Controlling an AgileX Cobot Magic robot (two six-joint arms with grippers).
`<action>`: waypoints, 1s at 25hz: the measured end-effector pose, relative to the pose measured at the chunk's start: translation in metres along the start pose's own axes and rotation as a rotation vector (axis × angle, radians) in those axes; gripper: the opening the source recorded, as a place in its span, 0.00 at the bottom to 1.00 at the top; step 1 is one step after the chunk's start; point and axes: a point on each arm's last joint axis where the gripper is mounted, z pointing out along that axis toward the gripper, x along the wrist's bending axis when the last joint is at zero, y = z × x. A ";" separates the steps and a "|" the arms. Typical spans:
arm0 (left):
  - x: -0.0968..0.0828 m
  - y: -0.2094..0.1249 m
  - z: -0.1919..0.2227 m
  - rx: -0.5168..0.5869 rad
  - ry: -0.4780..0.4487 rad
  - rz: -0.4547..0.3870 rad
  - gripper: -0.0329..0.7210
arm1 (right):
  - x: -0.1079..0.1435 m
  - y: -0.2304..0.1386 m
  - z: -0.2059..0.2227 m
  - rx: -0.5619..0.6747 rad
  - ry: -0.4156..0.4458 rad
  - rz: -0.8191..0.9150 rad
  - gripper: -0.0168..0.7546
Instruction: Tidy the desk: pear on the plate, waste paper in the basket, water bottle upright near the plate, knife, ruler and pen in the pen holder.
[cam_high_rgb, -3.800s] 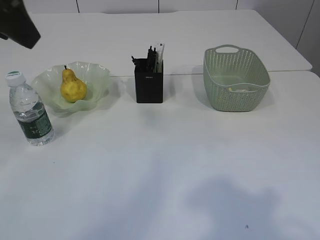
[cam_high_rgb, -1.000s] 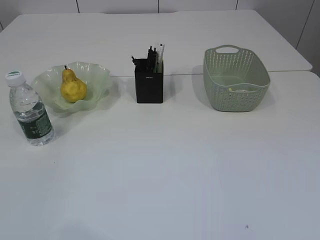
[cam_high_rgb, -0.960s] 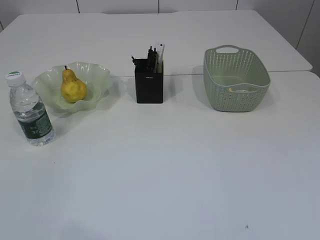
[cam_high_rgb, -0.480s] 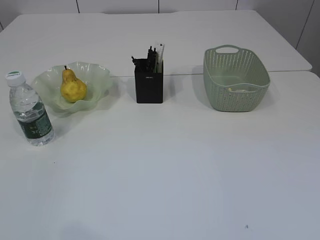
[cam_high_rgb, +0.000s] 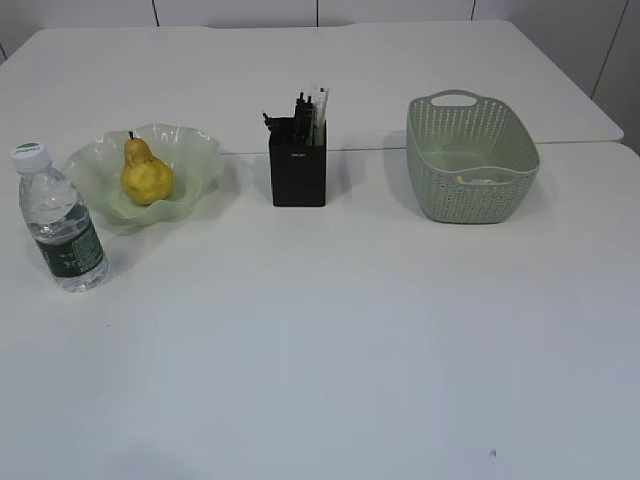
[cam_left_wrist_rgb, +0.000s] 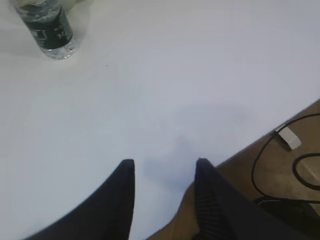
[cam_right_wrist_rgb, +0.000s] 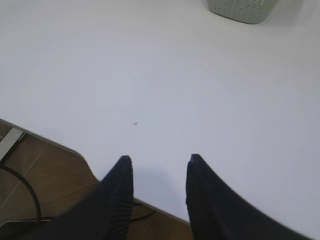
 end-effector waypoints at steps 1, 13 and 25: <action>0.000 0.000 0.000 -0.001 0.022 -0.018 0.41 | 0.000 0.000 0.000 0.000 0.000 0.000 0.41; 0.003 -0.002 -0.004 -0.044 0.297 -0.223 0.41 | 0.001 -0.002 -0.003 -0.023 -0.214 0.154 0.41; -0.004 -0.011 -0.015 -0.150 0.380 -0.253 0.41 | 0.003 -0.006 -0.008 -0.075 -0.251 0.165 0.41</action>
